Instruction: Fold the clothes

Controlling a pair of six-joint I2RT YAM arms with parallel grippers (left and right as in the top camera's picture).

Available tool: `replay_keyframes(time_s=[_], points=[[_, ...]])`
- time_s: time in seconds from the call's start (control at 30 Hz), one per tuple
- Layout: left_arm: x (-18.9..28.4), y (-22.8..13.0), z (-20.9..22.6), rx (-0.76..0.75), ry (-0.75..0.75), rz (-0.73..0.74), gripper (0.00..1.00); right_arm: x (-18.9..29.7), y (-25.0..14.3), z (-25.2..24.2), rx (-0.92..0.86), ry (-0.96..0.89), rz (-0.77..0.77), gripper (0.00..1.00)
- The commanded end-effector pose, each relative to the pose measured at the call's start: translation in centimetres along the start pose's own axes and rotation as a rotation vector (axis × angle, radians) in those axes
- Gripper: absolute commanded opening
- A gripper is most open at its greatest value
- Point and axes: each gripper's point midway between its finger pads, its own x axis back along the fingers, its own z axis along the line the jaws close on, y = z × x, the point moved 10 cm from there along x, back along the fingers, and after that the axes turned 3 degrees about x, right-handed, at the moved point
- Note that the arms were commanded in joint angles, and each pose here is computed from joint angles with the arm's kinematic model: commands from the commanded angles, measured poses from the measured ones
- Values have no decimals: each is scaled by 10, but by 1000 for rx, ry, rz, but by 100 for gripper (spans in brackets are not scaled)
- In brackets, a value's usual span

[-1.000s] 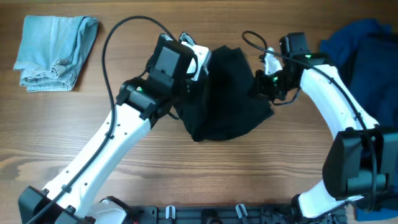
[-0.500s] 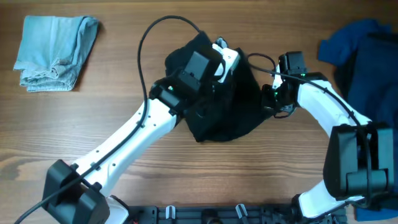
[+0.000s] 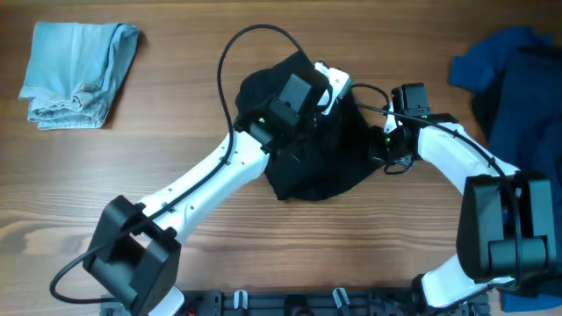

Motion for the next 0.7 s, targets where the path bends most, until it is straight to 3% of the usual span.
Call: replay_keyframes(time_s=[0.0, 0.3, 0.53, 0.57, 0.6, 0.67], points=[[-12, -3, -8, -37, -29, 6, 4, -3, -7, -5, -18, -28, 18, 4], [-41, -22, -12, -48, -33, 81, 4, -3, -7, -5, -19, -28, 17, 4], [-44, -19, -15, -53, -60, 59, 9, -3, -7, -5, -21, -29, 17, 4], [-44, -19, -16, -54, -84, 61, 21, -2, -6, -4, -20, -27, 12, 4], [-44, -19, -18, -55, -99, 62, 42, -1, -5, -4, -19, -24, 3, 4], [-43, -17, -19, -59, -112, 50, 100, 8, 1, -3, -17, -17, -30, 6]])
